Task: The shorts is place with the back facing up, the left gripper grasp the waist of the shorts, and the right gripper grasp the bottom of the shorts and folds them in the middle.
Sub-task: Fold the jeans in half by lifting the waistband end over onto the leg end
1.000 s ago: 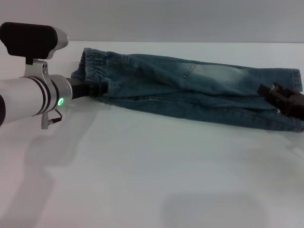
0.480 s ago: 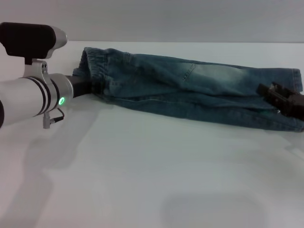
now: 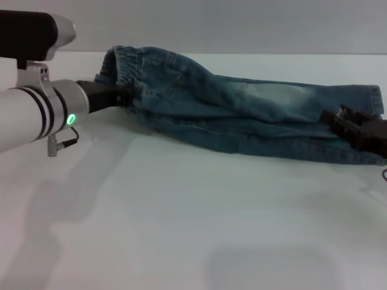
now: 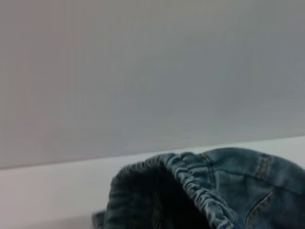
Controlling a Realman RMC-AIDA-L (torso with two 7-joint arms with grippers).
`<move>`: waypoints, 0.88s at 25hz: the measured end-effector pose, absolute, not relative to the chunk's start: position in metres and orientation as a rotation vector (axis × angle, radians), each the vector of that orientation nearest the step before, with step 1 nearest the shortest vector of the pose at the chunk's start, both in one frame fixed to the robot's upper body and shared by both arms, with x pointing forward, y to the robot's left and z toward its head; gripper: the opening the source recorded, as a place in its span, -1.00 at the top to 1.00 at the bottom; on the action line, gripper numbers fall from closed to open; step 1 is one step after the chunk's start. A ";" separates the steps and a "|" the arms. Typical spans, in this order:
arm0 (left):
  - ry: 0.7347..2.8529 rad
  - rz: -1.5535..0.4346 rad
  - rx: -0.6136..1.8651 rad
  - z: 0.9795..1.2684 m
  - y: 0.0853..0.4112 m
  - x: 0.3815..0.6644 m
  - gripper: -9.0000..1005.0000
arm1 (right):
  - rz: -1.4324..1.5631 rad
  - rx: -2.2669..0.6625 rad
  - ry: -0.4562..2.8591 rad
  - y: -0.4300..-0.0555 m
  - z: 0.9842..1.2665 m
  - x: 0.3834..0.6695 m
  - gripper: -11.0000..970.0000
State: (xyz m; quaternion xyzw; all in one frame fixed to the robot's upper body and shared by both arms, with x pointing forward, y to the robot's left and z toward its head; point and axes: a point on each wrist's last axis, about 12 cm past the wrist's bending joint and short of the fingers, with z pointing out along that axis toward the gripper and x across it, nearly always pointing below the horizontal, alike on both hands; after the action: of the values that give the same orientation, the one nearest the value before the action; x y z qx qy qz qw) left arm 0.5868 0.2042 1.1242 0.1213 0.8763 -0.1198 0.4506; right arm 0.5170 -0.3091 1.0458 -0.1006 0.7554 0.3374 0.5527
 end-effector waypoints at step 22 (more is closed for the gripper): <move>2.121 -0.303 0.382 1.166 0.197 0.563 0.71 | 0.664 -0.334 1.771 -0.299 1.034 0.523 0.44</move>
State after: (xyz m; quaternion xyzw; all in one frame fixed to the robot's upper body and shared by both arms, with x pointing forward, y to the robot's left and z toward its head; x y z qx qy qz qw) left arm 0.5635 0.1966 1.1663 0.1554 0.8632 -0.1233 0.4642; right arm 0.5228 -0.2986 1.0337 -0.1424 0.7556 0.2834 0.5732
